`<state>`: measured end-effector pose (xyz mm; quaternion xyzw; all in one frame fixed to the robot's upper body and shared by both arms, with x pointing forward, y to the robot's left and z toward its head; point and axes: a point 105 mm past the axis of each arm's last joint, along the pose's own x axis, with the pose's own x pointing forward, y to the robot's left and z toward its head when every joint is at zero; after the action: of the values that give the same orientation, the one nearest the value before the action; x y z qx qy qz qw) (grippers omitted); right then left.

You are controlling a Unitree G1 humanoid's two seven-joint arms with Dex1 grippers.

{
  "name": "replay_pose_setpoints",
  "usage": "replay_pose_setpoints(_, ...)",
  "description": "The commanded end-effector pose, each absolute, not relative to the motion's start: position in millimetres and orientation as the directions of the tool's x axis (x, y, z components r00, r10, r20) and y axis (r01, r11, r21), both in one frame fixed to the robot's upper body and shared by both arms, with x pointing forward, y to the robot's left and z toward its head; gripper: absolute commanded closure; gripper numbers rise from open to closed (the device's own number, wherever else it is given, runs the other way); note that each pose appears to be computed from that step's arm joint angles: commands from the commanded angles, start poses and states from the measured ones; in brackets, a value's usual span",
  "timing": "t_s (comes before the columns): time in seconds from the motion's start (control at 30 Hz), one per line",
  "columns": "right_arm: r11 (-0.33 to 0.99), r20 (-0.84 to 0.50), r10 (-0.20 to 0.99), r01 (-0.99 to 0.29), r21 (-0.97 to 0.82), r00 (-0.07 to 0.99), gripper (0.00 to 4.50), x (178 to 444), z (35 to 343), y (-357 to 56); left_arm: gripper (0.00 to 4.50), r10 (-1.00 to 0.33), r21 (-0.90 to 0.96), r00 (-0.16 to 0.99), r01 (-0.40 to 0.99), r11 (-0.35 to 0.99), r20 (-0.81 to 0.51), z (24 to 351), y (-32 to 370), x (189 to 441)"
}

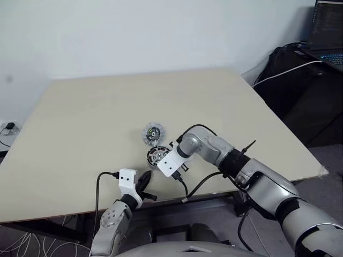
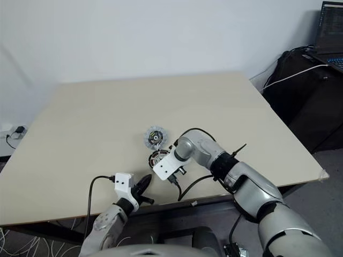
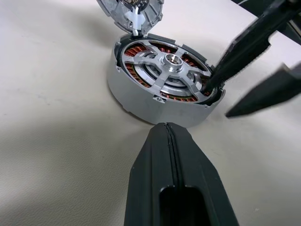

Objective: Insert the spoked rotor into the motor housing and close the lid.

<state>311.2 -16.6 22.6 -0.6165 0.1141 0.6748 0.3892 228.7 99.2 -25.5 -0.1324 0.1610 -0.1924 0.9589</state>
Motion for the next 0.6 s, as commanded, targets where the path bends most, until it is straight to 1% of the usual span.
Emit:
replay_pose_setpoints(0.03, -0.668, -0.920, 0.381, -0.662, -0.341, 0.089, 4.22, 318.9, 30.8, -17.7, 4.50, -0.403, -0.313, 0.890, 0.329, 0.891, -0.214, -17.0, 98.9, 233.9)
replay_pose_setpoints(0.07, -0.667, -0.921, 0.379, -0.663, -0.339, 0.091, 4.40, 319.4, 30.7, -18.3, 4.50, -0.403, -0.313, 0.890, 0.329, 0.891, -0.213, -16.9, 98.8, 233.9)
replay_pose_setpoints(0.2, -0.662, -0.923, 0.374, -0.671, -0.333, 0.090, 4.45, 320.2, 30.2, -19.0, 4.50, -0.404, -0.313, 0.890, 0.330, 0.890, -0.211, -16.3, 98.7, 234.3)
replay_pose_setpoints(0.4, -0.593, -0.913, 0.398, -0.733, -0.333, 0.092, 4.45, 323.2, 27.7, -23.6, 4.50, -0.409, -0.314, 0.888, 0.335, 0.888, -0.209, -15.6, 97.7, 235.1)
replay_pose_setpoints(0.47, -0.551, -0.892, 0.440, -0.752, -0.362, 0.107, 4.45, 324.9, 31.4, -22.5, 4.50, -0.412, -0.314, 0.887, 0.338, 0.887, -0.209, -15.8, 97.5, 235.6)
replay_pose_setpoints(0.6, -0.412, -0.822, 0.549, -0.807, -0.423, 0.151, 4.45, 328.8, 48.7, -22.8, 4.50, -0.423, -0.312, 0.881, 0.350, 0.884, -0.212, -17.6, 96.5, 237.3)
